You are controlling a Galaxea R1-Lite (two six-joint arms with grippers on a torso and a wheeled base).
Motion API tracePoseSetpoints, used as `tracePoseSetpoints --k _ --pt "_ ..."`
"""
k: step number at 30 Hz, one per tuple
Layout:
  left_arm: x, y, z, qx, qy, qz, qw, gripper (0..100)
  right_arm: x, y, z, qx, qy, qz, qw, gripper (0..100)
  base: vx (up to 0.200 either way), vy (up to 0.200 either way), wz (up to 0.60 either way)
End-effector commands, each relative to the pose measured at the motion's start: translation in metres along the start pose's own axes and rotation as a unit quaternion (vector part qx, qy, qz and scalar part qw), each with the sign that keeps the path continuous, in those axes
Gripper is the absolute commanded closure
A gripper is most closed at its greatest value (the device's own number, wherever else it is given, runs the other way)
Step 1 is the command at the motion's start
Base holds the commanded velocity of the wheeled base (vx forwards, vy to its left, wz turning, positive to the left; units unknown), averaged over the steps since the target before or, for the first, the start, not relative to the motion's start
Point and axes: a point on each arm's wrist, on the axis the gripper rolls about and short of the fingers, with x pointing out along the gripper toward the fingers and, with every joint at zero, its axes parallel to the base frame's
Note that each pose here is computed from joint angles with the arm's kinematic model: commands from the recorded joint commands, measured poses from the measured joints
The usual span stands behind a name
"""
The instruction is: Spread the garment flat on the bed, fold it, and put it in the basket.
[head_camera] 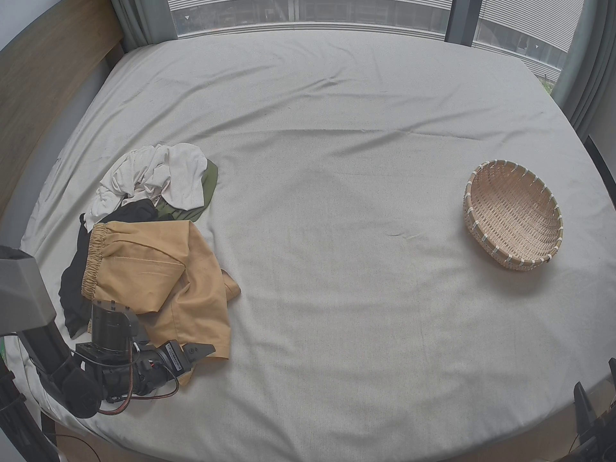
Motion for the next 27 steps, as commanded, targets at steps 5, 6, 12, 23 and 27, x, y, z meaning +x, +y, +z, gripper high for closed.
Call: tracePoseSetpoints --k 5,6,12,23,27 --pt "0.017 0.005 -0.001 0.0 -0.029 0.002 0.9996 0 0.001 0.0 -0.005 0.0 0.005 0.0 1.0 0 0.0 0.0 0.0" --pt "0.019 0.006 -0.001 0.0 -0.035 0.001 0.9994 0 0.001 0.0 -0.005 0.0 0.005 0.0 1.0 0 0.0 0.0 0.0" --pt "0.029 0.009 -0.003 0.003 -0.048 -0.005 0.9988 0 0.001 0.0 -0.005 0.0 0.005 0.0 1.0 0 0.0 0.0 0.0" --pt "0.029 0.004 0.002 0.0 -0.079 -0.033 0.9963 0 0.001 0.0 -0.005 0.0 0.005 0.0 1.0 0 0.0 0.0 0.0" --pt "0.029 0.001 0.006 0.001 -0.095 -0.047 0.9944 0 0.001 0.0 -0.005 0.0 0.005 0.0 1.0 0 0.0 0.0 0.0"
